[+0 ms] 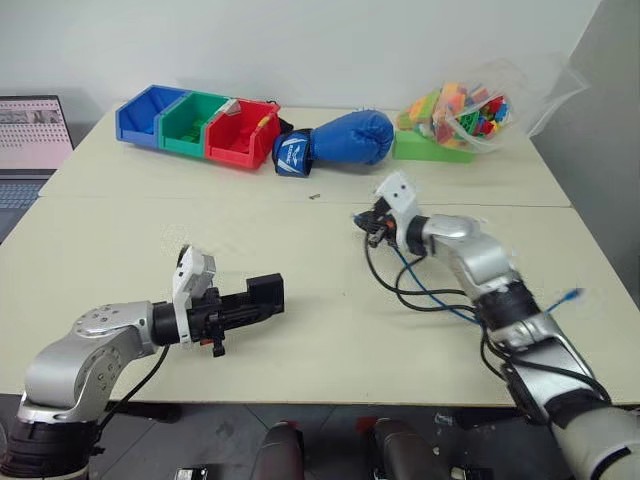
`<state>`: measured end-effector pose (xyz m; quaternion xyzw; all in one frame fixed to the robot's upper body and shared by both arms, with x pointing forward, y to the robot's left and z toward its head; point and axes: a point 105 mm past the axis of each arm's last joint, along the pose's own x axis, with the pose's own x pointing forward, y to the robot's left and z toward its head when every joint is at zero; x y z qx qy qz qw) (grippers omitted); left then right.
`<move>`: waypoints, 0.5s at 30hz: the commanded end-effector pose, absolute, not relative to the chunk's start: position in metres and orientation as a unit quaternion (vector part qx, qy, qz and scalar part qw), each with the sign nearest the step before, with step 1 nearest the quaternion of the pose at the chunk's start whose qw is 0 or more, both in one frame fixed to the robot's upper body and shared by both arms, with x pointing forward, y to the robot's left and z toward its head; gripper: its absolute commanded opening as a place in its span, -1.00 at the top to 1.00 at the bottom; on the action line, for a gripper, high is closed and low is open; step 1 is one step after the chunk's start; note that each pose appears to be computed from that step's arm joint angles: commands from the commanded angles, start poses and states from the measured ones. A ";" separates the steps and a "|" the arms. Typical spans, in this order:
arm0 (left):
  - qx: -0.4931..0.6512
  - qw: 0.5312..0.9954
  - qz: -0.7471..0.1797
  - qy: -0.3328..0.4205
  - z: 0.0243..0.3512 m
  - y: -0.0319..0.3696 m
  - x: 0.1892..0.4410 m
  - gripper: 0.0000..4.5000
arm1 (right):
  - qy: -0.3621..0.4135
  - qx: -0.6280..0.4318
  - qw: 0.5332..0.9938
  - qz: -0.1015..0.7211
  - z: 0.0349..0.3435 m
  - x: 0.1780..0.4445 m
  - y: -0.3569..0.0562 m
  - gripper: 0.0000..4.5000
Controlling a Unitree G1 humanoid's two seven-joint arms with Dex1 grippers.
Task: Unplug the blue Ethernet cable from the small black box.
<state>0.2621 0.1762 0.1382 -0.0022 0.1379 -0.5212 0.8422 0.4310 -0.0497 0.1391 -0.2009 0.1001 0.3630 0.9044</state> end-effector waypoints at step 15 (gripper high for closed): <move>0.046 0.930 -0.360 0.052 0.145 0.199 0.317 0.65 | 0.049 -0.204 0.916 0.343 0.171 0.455 -0.067 -0.34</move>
